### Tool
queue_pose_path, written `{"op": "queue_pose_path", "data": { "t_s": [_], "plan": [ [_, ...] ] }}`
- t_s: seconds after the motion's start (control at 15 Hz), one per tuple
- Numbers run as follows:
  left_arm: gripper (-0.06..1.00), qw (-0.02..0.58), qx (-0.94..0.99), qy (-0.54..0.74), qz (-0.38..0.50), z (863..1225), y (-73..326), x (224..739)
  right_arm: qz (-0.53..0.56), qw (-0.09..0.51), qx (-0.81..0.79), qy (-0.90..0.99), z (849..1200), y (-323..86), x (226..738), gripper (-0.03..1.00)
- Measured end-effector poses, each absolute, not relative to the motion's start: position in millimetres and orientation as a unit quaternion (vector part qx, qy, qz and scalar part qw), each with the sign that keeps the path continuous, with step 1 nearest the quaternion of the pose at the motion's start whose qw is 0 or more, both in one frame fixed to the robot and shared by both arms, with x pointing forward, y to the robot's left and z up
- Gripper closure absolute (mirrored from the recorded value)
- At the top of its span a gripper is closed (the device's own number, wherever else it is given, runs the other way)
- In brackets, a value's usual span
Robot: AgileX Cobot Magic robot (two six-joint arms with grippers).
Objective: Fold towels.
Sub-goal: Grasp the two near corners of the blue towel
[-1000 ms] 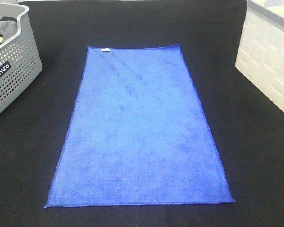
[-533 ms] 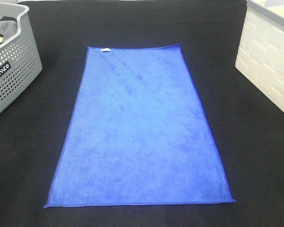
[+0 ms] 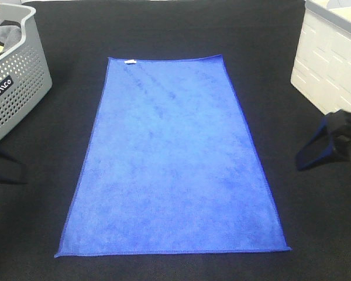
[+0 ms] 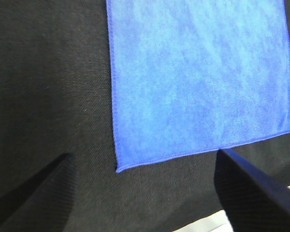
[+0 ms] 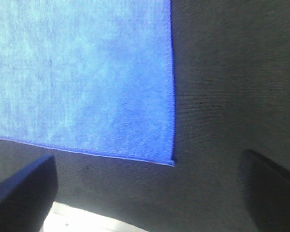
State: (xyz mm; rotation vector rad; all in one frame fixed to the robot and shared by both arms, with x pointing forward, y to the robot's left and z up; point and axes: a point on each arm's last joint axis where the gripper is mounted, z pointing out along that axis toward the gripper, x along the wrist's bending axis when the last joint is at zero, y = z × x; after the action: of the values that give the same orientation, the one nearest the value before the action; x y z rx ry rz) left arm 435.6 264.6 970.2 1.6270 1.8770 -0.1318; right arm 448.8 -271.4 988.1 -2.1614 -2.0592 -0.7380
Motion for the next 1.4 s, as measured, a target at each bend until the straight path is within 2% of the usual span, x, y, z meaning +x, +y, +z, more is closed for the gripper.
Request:
{"op": "queue_pose_path", "data": {
  "t_s": [0.2,0.53,0.8,1.0,1.13,1.27,1.33,1.4],
  "plan": [
    [0.2,0.306,0.617,0.717,-0.112,931.4,259.3,454.6,-0.231,0.102,-0.706,-0.661,950.0,-265.2,469.5,0.11],
    [0.21,0.301,0.618,0.71,-0.152,888.9,254.7,468.0,-0.245,0.13,-0.688,-0.671,913.8,-260.4,481.0,0.15],
    [0.26,0.305,0.637,0.691,-0.156,877.6,240.9,469.7,-0.217,0.148,-0.68,-0.685,888.2,-254.8,483.0,0.16],
    [0.27,0.275,0.651,0.695,-0.132,864.0,226.4,469.3,-0.192,0.156,-0.674,-0.696,869.8,-223.3,481.1,0.17],
    [0.27,0.271,0.655,0.693,-0.131,861.5,221.3,471.5,-0.195,0.164,-0.691,-0.676,865.7,-217.7,483.0,0.19],
    [0.3,0.277,0.655,0.689,-0.141,858.4,212.4,480.1,-0.202,0.17,-0.698,-0.666,862.8,-216.1,484.5,0.28],
    [0.35,0.279,0.656,0.685,-0.15,855.7,207.3,483.7,-0.204,0.172,-0.7,-0.662,861.1,-215.7,485.0,0.36],
    [0.48,0.277,0.658,0.683,-0.154,852.4,203.4,486.5,-0.2,0.166,-0.702,-0.663,857.9,-216.8,485.7,0.53]
  ]
}}
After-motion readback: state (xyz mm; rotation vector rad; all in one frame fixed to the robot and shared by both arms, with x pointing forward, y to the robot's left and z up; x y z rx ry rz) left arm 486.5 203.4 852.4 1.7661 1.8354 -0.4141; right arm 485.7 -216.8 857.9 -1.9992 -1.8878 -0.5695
